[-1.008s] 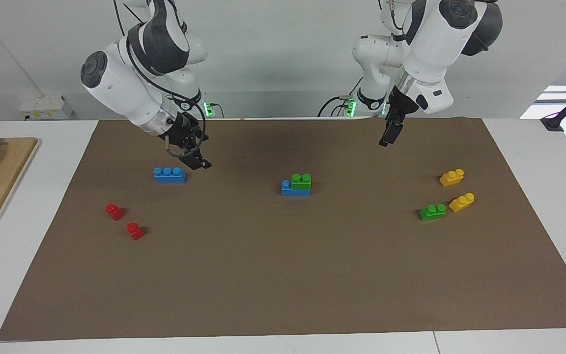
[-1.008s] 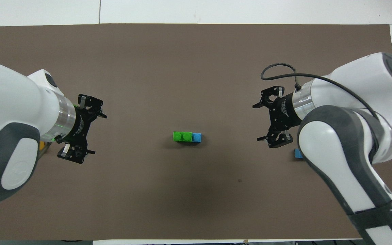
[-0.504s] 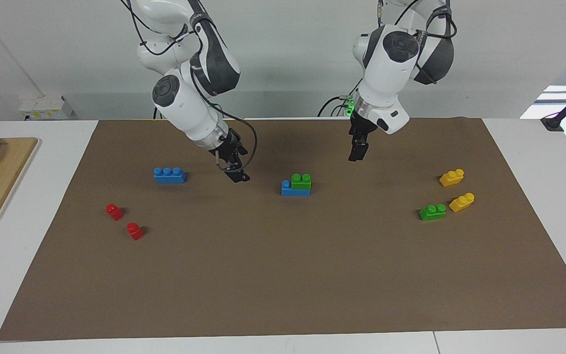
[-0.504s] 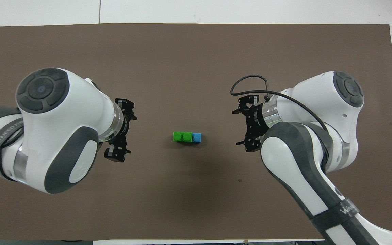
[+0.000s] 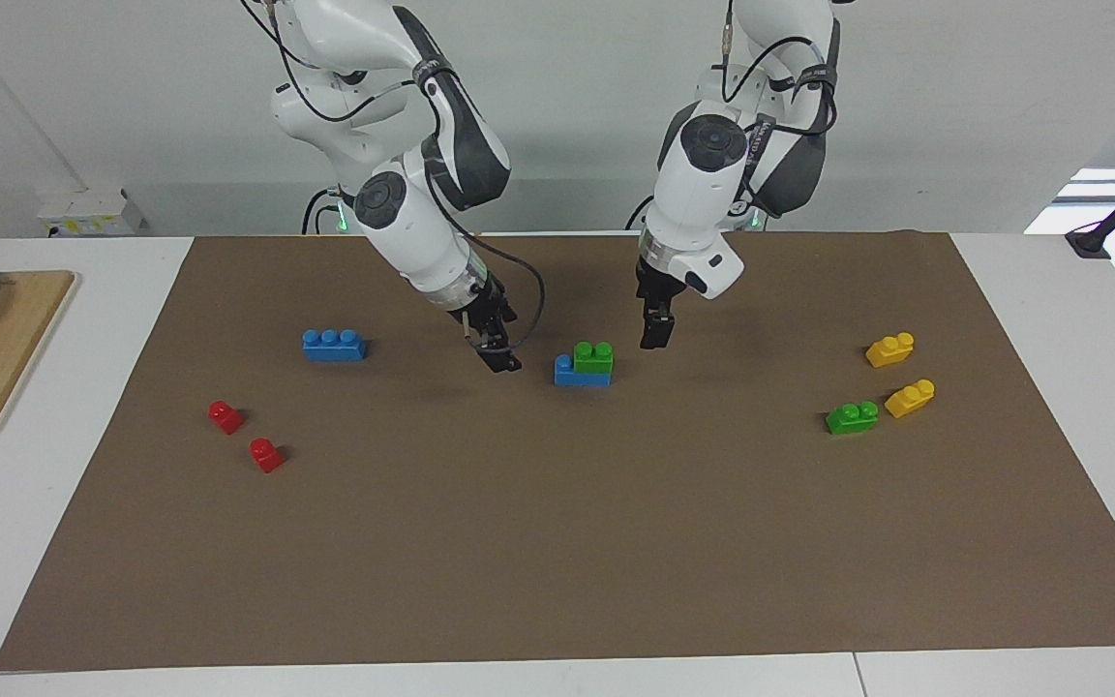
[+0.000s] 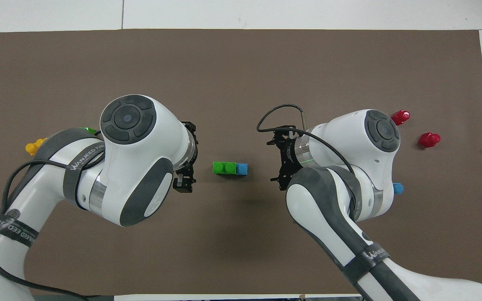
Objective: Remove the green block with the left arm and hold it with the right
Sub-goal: 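Move the left gripper while the right gripper moves toward the joined bricks, then grasp the green brick with the left gripper while the right gripper grasps blue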
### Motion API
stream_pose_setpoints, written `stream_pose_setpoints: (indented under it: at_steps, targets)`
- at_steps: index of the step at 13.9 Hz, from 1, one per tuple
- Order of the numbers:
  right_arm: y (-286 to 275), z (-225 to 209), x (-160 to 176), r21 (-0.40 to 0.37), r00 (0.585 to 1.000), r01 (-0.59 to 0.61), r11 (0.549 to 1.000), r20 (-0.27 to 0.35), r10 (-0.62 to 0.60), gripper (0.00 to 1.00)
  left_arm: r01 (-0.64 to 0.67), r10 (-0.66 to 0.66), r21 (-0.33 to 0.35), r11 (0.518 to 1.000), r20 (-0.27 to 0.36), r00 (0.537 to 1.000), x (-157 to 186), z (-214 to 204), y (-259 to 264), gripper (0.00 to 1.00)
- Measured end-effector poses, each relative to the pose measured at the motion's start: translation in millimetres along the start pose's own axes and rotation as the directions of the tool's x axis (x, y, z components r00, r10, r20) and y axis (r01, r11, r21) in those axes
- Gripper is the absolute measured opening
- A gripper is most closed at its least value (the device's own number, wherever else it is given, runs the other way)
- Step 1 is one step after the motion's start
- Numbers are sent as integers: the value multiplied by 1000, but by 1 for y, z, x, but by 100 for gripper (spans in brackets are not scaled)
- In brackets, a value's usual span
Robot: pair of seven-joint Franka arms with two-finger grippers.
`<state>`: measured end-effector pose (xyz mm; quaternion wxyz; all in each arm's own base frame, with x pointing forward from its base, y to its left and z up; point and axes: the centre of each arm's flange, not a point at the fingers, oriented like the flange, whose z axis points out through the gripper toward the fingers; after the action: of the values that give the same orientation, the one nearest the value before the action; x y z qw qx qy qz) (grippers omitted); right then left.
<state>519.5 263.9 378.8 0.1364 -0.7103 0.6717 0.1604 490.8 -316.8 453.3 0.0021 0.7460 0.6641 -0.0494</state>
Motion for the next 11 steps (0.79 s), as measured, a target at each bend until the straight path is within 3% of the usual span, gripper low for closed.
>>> stream_pose_setpoints:
  at_steps: [11]
  targets:
    - [16,59,-20,24,1000,-7,1000,3,7,100,94,-93,-42,995,20,995,-30,61,-12,100]
